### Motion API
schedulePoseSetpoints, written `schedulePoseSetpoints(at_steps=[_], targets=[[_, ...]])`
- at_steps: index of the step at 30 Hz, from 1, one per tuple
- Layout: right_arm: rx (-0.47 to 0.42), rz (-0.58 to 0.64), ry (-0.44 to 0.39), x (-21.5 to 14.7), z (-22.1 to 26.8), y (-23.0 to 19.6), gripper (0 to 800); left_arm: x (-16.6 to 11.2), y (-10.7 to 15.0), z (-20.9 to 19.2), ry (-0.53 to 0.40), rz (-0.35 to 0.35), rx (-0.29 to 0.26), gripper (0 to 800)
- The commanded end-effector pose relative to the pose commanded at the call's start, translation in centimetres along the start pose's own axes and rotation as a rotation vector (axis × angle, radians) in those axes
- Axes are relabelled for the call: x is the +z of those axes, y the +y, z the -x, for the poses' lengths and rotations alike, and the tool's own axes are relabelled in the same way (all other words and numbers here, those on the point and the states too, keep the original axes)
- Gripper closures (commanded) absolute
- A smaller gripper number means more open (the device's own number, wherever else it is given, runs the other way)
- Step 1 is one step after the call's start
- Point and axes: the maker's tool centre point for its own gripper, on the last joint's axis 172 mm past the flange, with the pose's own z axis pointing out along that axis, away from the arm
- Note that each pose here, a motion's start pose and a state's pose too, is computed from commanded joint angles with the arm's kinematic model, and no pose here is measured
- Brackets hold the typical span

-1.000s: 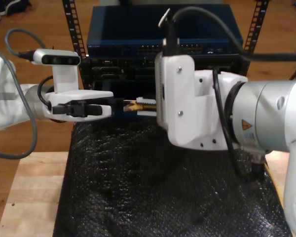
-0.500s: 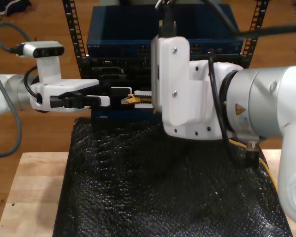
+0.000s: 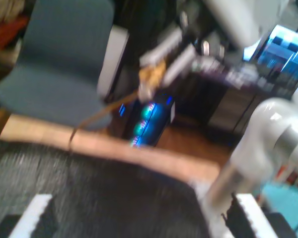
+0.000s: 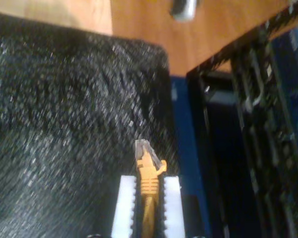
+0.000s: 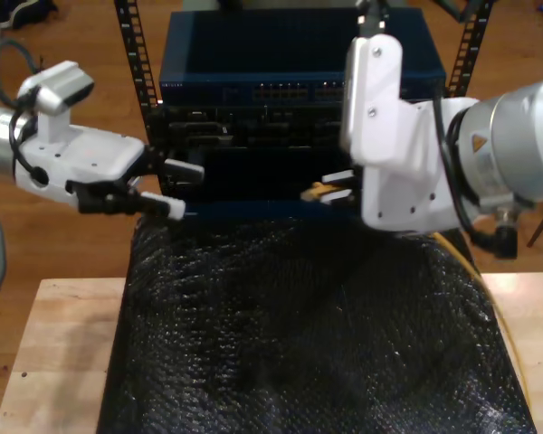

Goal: Grab the cable and plug it in

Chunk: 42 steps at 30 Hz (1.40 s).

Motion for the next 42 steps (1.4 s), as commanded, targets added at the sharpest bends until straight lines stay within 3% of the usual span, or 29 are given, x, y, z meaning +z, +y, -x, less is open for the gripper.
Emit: schedulePoseSetpoints(at_steps=[5, 9, 15, 18, 21, 25, 29, 35, 42], targets=[[0.136, -0.044, -0.068, -0.9, 4.4, 0.1, 800, -0.5, 0.4, 1.7, -0.087, -0.017, -0.005, 2], [0.204, -0.064, -0.105, -1.8, 7.0, 0.2, 800, -1.1, 1.4, 3.0, -0.182, -0.024, 0.023, 1], [0.249, -0.091, -0.131, -2.4, 8.9, -0.3, 800, -3.7, 2.3, 6.2, -0.397, -0.089, 0.072, 2], [0.262, -0.099, -0.139, -2.4, 9.4, -0.3, 800, -5.2, 3.5, 8.2, -0.512, -0.092, 0.082, 1], [0.286, -0.125, -0.155, -1.8, 10.4, -0.4, 800, -6.5, 4.8, 10.2, -0.619, -0.076, 0.126, 1], [0.293, -0.139, -0.160, -1.5, 10.7, -0.6, 800, -9.9, 5.8, 14.4, -0.762, -0.120, 0.164, 1], [0.294, -0.144, -0.163, -1.3, 10.8, -0.8, 800, -11.3, 7.4, 18.5, -0.807, -0.087, 0.181, 1], [0.296, -0.151, -0.168, -1.1, 11.1, -1.1, 800, -12.9, 10.6, 23.6, -0.791, -0.023, 0.208, 1], [0.300, -0.157, -0.171, -0.9, 11.2, -1.2, 800, -14.2, 14.5, 26.1, -0.795, -0.026, 0.296, 1]])
